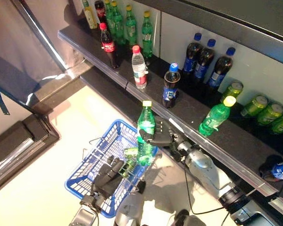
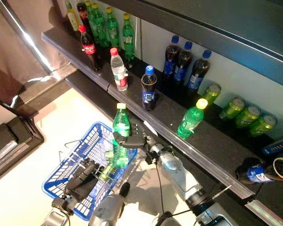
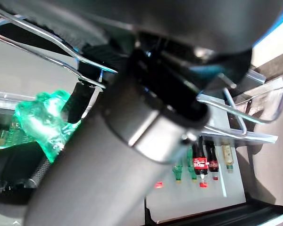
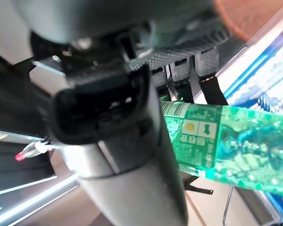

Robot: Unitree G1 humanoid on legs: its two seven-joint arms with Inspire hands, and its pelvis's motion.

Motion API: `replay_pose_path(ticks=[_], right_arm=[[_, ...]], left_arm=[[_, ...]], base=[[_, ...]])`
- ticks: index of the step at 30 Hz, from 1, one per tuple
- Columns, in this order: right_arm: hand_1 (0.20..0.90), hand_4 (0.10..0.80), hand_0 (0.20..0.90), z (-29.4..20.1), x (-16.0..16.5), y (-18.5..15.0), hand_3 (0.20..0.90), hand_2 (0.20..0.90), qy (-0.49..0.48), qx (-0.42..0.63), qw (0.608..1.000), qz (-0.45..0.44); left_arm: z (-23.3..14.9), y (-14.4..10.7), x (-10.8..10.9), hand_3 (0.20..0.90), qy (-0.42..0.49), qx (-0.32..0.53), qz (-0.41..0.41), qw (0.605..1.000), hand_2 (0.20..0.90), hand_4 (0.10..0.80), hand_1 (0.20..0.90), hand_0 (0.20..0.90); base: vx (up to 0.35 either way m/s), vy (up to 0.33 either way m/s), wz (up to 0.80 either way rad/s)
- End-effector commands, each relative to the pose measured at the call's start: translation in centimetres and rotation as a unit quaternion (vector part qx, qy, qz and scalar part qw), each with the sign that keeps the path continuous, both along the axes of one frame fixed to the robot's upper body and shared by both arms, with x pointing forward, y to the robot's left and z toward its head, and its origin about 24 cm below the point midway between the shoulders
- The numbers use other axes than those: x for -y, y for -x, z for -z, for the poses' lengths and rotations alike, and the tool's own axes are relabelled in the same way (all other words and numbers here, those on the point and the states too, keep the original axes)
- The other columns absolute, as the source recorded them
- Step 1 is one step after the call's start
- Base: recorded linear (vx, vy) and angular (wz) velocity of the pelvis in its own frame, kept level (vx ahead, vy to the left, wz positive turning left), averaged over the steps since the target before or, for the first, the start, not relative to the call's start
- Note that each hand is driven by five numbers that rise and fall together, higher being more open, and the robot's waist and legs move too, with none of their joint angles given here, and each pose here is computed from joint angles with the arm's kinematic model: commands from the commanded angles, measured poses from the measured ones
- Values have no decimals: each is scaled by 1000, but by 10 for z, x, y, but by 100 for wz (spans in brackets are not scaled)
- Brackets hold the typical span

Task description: Pick up the drink and place into the basket.

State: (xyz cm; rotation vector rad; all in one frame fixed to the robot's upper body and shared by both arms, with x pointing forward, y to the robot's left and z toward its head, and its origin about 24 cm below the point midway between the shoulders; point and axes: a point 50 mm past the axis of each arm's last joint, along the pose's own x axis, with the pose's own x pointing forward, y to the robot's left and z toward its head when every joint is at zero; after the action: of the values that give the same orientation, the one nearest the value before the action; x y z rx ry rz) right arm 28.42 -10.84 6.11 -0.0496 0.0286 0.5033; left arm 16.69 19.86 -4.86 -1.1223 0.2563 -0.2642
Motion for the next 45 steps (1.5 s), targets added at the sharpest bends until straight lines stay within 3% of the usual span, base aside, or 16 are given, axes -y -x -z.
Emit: replay_pose_path(ticks=[1, 12, 20, 31, 35, 45], right_arm=[[300, 100, 300, -77, -36, -7, 200, 300, -145, 162, 974, -58], [300, 100, 300, -88, -44, -26, 200, 300, -126, 184, 974, -22], [300, 100, 300, -98, -53, -35, 200, 300, -117, 198, 973, -2], [300, 100, 300, -59, -43, -58, 200, 300, -84, 107, 987, 85], [300, 100, 300, -39, -51, -59, 200, 300, -86, 53, 991, 92], [300, 100, 300, -7, -82, -41, 200, 300, -112, -27, 991, 71]], left_arm=[[-85, -17, 41, 200, 68, 283, 174, 941, 300, 100, 300, 300], [-132, -26, 57, 200, 84, 379, 271, 881, 300, 100, 300, 300], [-147, -31, 63, 200, 82, 397, 293, 866, 300, 100, 300, 300], [-182, -33, 68, 200, 97, 464, 322, 819, 300, 100, 300, 300], [-196, -32, 76, 200, 107, 487, 335, 799, 300, 100, 300, 300], [-202, -34, 81, 200, 110, 495, 328, 797, 300, 100, 300, 300]], base=[[-10, -1, 7], [-52, -2, 13], [-13, -19, 15], [13, -36, 11], [-10, -34, 7], [0, -1, 0]])
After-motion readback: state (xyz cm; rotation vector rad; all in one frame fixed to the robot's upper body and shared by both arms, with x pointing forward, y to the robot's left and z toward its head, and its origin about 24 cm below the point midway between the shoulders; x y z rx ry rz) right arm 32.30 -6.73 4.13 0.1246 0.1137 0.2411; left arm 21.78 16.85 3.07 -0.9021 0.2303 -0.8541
